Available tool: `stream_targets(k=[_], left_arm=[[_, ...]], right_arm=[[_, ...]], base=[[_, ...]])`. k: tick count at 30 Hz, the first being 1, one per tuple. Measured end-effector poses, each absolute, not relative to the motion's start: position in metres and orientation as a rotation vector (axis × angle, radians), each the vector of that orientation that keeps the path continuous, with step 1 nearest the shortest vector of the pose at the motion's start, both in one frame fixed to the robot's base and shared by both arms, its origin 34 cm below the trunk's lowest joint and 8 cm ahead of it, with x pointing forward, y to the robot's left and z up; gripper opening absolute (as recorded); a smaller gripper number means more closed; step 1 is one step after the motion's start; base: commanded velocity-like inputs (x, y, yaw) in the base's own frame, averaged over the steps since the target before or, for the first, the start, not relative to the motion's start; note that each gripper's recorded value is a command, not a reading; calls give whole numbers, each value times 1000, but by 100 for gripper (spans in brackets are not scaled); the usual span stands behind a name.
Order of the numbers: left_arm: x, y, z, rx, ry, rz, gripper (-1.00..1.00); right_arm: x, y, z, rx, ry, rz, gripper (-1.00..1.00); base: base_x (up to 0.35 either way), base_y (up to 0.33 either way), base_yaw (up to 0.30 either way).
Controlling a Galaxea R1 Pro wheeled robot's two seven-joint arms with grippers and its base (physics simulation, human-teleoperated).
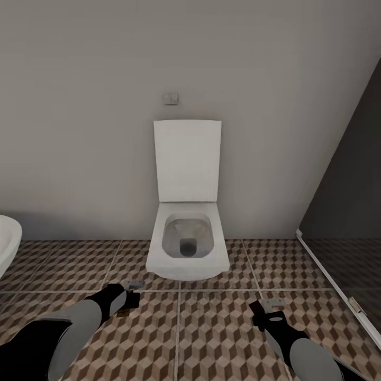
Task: Take the four mousetraps from the cabinet in the bathroom and place them on the bathroom floor. Make sure all four end up on the same floor surface, and ensure that at least two of them are either under or directly next to the same bathroom sink.
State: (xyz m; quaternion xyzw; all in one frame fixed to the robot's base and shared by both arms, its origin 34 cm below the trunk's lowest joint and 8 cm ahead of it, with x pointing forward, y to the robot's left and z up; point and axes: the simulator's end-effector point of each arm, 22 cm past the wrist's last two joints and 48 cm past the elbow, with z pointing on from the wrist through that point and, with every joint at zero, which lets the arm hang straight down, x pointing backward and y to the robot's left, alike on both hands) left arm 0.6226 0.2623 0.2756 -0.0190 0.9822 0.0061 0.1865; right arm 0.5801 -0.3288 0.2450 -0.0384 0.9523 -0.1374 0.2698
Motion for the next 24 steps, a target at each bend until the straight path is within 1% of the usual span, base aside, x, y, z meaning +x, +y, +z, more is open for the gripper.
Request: stream_targets(k=[24], left_arm=[[622, 262, 276, -53, 2766, 17, -100]], right_arm=[[580, -329, 245, -104, 2567, -370, -100]], base=[[0, 0, 0]])
